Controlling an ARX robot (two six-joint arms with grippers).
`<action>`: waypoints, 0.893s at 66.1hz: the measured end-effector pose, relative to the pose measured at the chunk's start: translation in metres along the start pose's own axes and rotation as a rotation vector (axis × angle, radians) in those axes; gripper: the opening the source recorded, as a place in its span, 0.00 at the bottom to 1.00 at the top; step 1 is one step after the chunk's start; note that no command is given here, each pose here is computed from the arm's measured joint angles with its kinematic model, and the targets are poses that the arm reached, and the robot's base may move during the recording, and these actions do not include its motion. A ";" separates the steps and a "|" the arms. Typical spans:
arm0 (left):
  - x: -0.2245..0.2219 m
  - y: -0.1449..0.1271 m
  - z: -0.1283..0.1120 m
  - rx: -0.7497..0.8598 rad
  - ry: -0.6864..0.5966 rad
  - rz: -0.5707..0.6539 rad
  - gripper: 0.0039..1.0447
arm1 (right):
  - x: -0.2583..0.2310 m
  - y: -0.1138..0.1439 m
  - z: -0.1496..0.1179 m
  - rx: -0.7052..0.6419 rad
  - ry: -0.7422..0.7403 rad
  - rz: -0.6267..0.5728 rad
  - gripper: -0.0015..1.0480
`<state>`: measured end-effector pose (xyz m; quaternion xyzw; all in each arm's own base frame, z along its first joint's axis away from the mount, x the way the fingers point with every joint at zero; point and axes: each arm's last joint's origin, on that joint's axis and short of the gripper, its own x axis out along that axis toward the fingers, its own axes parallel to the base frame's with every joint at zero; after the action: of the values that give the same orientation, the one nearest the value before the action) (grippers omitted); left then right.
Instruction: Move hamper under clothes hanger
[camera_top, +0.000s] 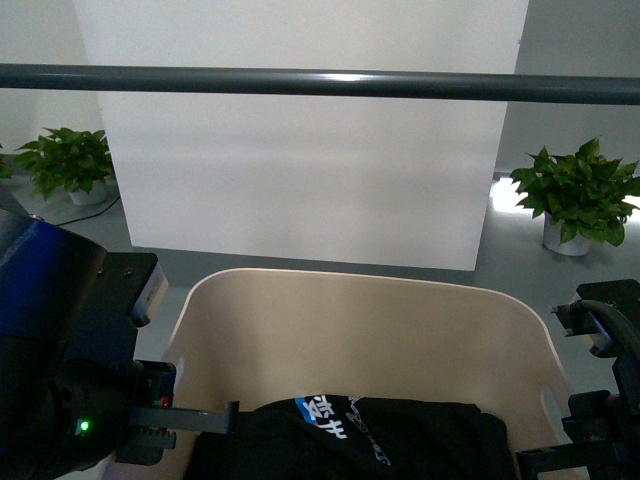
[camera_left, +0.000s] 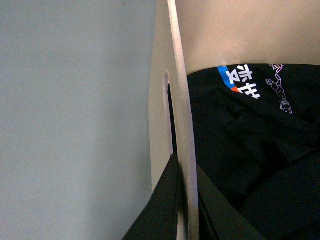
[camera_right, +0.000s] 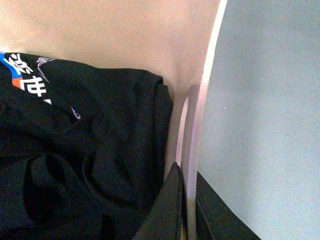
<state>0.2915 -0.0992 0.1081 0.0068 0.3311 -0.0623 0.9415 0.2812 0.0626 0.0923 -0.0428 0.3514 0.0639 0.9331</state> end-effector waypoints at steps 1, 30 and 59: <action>0.000 0.000 0.000 0.000 0.000 0.001 0.04 | 0.000 0.000 0.000 0.000 0.000 0.001 0.03; 0.001 0.006 0.001 -0.011 -0.004 0.034 0.04 | 0.000 0.005 0.000 -0.010 0.000 0.036 0.03; 0.037 0.013 0.005 -0.075 -0.066 0.157 0.04 | 0.028 0.010 0.004 0.177 -0.059 -0.035 0.03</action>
<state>0.3251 -0.0905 0.0884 -0.0047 0.3004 0.0239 0.9535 0.3029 0.0758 0.0767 0.0355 0.3273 0.0175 0.9441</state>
